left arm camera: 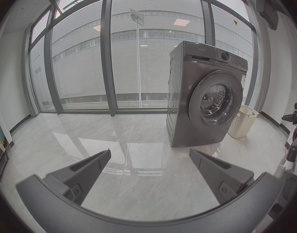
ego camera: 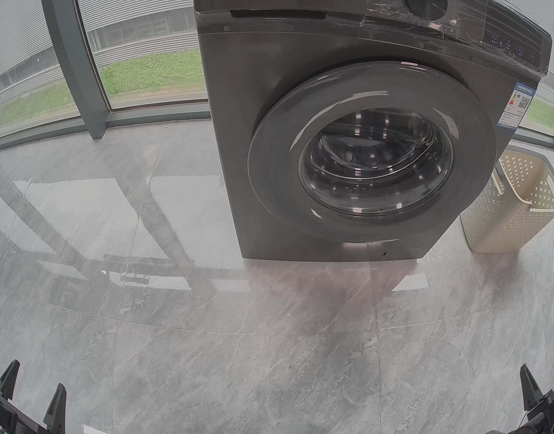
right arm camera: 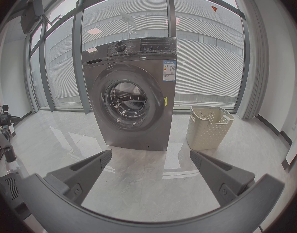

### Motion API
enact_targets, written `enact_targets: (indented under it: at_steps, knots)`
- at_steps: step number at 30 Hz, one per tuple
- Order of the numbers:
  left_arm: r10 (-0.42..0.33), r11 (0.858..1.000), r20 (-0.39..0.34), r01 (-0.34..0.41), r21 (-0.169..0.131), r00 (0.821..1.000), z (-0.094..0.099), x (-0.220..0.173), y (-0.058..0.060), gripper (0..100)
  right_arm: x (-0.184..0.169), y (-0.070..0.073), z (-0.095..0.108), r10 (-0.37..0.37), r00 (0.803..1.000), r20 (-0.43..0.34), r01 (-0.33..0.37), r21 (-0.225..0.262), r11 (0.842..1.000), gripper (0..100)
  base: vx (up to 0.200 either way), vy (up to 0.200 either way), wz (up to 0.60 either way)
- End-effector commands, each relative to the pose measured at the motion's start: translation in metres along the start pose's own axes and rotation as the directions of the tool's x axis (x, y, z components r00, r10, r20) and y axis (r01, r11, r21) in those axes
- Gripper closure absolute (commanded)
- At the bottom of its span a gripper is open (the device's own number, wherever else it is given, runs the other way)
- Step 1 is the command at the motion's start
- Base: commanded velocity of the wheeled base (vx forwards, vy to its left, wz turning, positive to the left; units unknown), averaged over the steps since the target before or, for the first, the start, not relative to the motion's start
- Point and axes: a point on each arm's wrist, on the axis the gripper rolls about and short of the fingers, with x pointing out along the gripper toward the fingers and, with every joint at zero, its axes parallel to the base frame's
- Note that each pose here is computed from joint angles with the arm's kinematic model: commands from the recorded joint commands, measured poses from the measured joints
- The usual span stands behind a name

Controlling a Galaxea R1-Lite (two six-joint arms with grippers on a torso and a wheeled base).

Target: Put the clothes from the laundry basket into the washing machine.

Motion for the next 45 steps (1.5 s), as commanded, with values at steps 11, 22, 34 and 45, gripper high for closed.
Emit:
enact_targets:
  at_steps: [11, 22, 34, 45]
  knots:
    - [0.006, 1.000, 0.000, -0.006, -0.003, 1.000, -0.005, 0.000, 0.000, 0, 0.000, 0.000, -0.005, -0.003, 1.000, -0.006, 0.003, 0.001, 1.000, 0, 0.000, -0.109, 0.00]
    - [0.001, 1.000, 0.002, -0.001, 0.003, 1.000, -0.005, 0.000, 0.000, 0, -0.001, 0.000, -0.001, 0.001, 1.000, 0.025, -0.001, 0.000, 1.000, 0, 0.000, -0.200, 0.00]
    - [0.001, 1.000, 0.003, -0.001, 0.006, 1.000, -0.005, 0.000, 0.000, 0, 0.071, 0.003, 0.056, 0.282, 0.923, -0.263, -0.240, 0.182, 0.954, 0, 0.000, -0.117, 0.00]
    - [0.004, 1.000, 0.003, -0.004, 0.000, 1.000, -0.005, 0.000, 0.000, 0, 0.177, 0.057, 0.054, 0.468, 0.832, -0.297, -0.346, 0.382, 0.857, 0, 0.000, -0.073, 0.00]
